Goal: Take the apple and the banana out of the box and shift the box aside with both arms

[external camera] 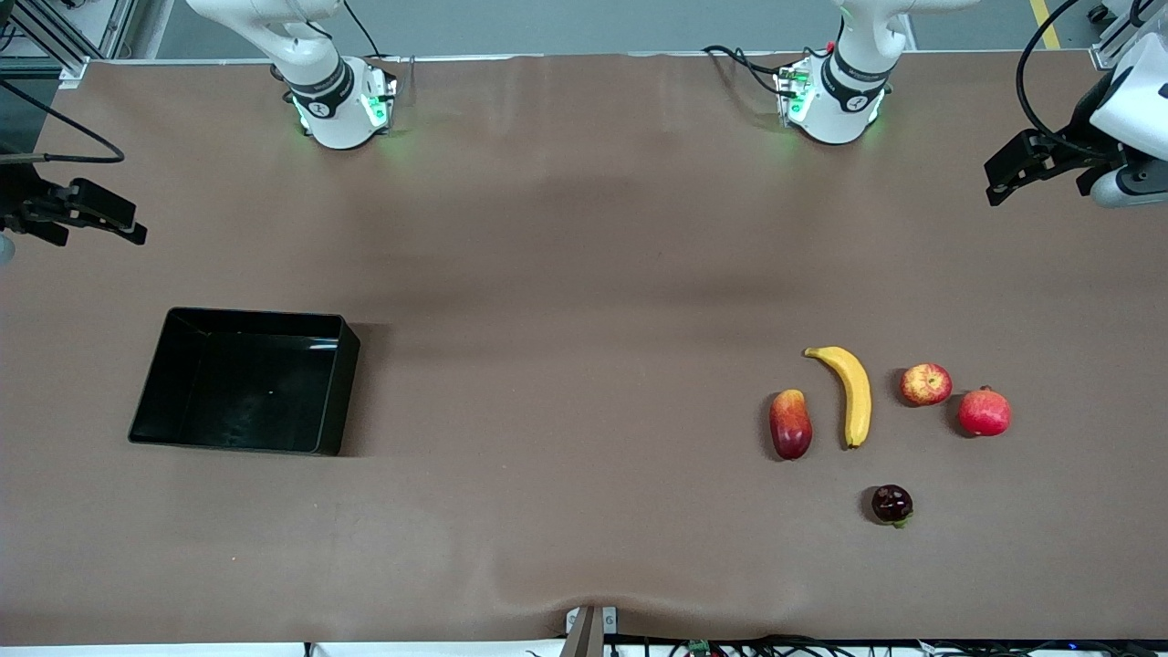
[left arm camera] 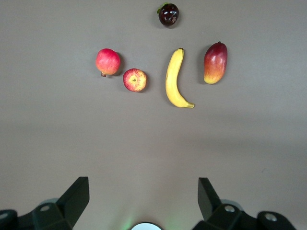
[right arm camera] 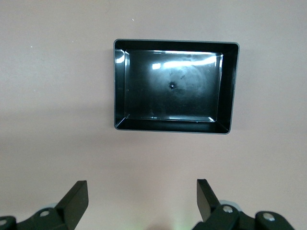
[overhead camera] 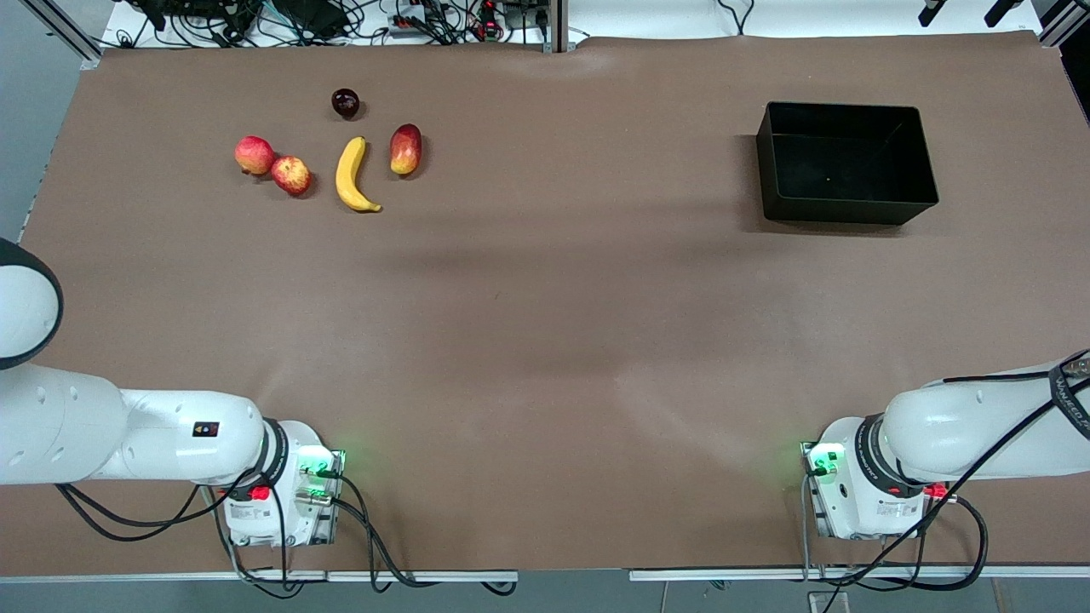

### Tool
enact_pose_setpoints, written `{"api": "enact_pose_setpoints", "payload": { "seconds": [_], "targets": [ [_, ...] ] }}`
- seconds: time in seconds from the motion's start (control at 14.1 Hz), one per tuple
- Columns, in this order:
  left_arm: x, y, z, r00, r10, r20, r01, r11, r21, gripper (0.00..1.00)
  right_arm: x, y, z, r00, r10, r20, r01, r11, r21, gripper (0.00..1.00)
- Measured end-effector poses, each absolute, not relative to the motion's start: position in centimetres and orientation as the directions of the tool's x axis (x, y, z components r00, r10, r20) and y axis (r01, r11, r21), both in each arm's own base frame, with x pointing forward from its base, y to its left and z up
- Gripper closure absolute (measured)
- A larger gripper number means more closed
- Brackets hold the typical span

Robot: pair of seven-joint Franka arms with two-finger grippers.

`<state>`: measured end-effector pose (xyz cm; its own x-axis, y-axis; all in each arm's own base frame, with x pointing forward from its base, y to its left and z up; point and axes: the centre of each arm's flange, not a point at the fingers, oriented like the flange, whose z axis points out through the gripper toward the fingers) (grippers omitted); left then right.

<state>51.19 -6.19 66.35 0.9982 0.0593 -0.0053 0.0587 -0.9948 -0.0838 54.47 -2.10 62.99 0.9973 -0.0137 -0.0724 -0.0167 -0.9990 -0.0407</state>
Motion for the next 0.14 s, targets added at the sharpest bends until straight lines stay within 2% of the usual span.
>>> {"api": "enact_pose_setpoints", "payload": {
  "seconds": [0.14],
  "targets": [
    [51.19,-6.19,66.37,0.998,0.059,-0.005,0.059,-0.995,-0.084,0.0,54.12,-2.18,62.75,0.995,-0.014,-0.102,-0.017,-0.999,-0.032,0.0]
  ]
}}
